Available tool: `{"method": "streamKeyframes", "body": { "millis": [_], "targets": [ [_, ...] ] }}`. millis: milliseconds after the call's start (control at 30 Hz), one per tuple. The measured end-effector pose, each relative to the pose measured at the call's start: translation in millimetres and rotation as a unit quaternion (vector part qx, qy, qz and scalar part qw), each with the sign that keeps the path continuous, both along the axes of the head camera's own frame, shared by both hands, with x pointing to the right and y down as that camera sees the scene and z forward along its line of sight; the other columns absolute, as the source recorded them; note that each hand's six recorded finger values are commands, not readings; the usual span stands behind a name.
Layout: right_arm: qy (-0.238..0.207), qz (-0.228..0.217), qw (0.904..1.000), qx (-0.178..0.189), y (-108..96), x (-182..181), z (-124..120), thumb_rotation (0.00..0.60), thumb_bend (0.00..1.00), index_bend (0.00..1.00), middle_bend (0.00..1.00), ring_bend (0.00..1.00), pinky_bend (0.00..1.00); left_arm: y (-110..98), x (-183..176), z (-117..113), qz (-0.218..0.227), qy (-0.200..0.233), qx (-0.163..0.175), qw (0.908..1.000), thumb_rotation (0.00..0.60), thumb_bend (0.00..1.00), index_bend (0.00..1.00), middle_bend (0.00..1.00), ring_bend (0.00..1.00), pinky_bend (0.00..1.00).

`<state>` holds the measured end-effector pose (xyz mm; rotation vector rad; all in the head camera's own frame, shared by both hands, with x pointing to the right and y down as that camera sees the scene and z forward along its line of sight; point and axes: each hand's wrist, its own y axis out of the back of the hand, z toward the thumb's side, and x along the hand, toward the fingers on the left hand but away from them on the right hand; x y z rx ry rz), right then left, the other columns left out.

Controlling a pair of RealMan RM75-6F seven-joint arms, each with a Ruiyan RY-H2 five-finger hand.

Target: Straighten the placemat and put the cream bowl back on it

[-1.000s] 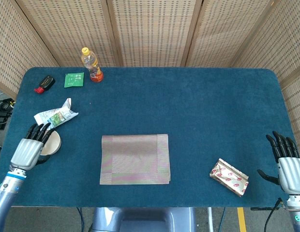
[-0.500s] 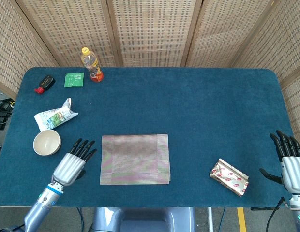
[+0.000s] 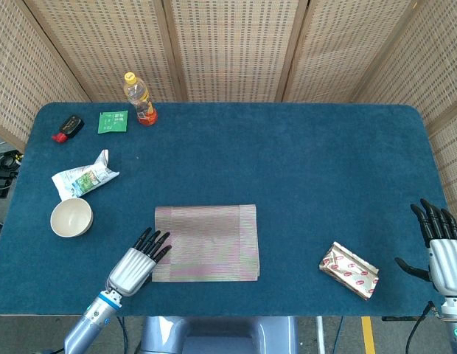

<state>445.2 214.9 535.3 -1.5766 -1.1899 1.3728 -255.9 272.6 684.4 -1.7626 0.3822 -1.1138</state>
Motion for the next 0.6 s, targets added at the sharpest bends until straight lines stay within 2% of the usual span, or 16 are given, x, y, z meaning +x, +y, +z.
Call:
{"method": "streamKeyframes", "body": {
  "millis": [600],
  "targets": [
    [-0.004, 0.007, 1.0, 0.004, -0.5, 2.4, -2.9, 0.6, 0.09, 0.01, 0.0, 0.0, 0.0, 4.0, -10.3, 0.0, 0.004, -0.014, -0.009, 0.9999, 0.6, 0.18, 0.18, 0.0, 0.0, 0.0]
  ]
}}
